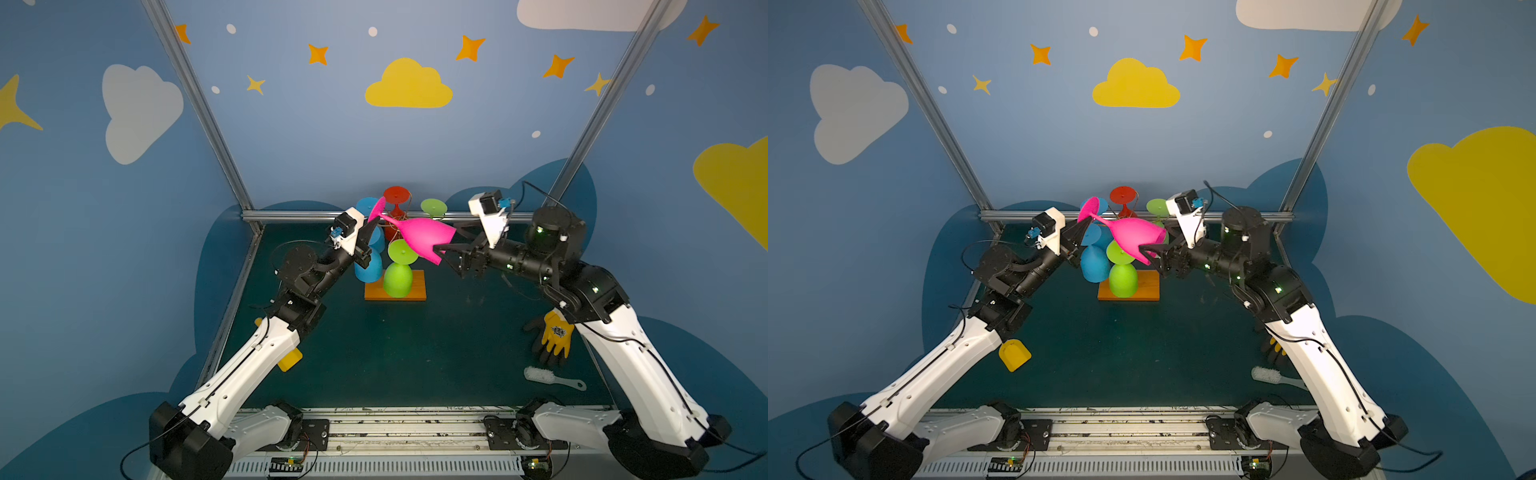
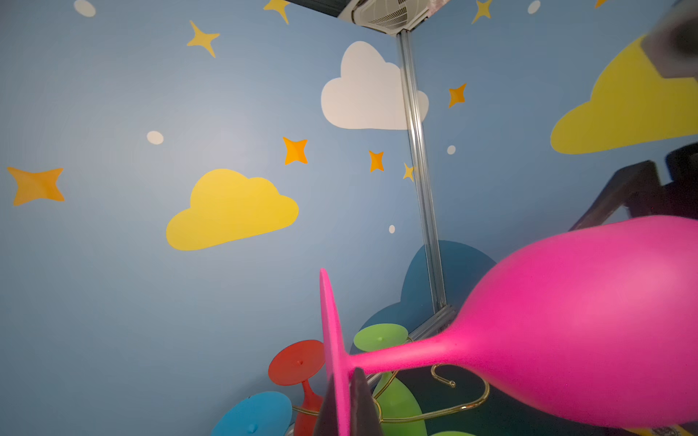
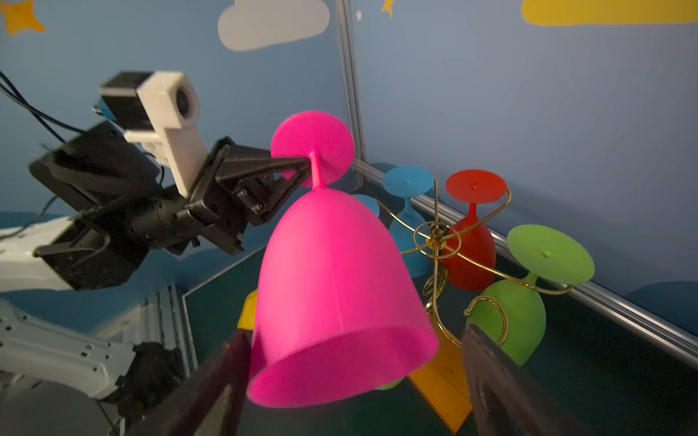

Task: Take the wine glass off the wine glass rack
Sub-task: Pick up the wine glass from the wine glass rack.

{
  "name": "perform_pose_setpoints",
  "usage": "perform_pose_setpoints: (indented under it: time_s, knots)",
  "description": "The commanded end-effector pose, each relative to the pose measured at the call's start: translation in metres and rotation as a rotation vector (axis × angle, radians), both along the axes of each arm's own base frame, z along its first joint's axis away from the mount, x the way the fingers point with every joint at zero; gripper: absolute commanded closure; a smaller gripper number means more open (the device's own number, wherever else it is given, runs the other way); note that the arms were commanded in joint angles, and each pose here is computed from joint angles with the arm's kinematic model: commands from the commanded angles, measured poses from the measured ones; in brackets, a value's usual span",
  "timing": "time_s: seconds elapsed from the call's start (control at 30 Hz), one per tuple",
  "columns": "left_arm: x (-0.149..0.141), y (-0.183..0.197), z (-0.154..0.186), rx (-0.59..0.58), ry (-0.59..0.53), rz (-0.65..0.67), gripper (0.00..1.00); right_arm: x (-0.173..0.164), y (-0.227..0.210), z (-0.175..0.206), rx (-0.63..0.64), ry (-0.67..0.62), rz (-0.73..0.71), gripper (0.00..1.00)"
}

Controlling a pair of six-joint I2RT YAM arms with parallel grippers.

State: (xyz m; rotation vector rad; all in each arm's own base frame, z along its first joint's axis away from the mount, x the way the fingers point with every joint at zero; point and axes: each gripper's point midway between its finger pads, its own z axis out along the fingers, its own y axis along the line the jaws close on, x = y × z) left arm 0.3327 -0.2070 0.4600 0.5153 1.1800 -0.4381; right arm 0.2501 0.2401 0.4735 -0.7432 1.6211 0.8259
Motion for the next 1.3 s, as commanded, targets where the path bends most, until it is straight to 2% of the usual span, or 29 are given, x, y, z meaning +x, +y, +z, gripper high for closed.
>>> perform_pose_setpoints:
  time_s: [0.0, 0.27, 0.83, 0.9, 1.27]
  knots:
    - [-0.005, 0.012, 0.011, -0.106, 0.040, 0.003, 0.97, -0.008, -0.012, 0.021, 0.122, -0.032, 0.018, 0.14]
    - [-0.014, 0.010, 0.011, -0.142, 0.069, -0.048, 0.97, 0.008, -0.033, 0.009, 0.203, 0.038, -0.017, 0.28]
    - [-0.012, 0.009, 0.004, -0.155, 0.106, -0.058, 0.97, 0.015, 0.005, 0.010, 0.240, 0.092, 0.122, 0.38]
    - [-0.013, 0.009, 0.005, -0.155, 0.106, -0.061, 0.97, 0.017, 0.009, 0.009, 0.238, 0.097, 0.127, 0.43]
    - [-0.009, 0.009, 0.002, -0.152, 0.108, -0.053, 0.97, 0.024, 0.032, 0.004, 0.234, 0.138, 0.168, 0.82]
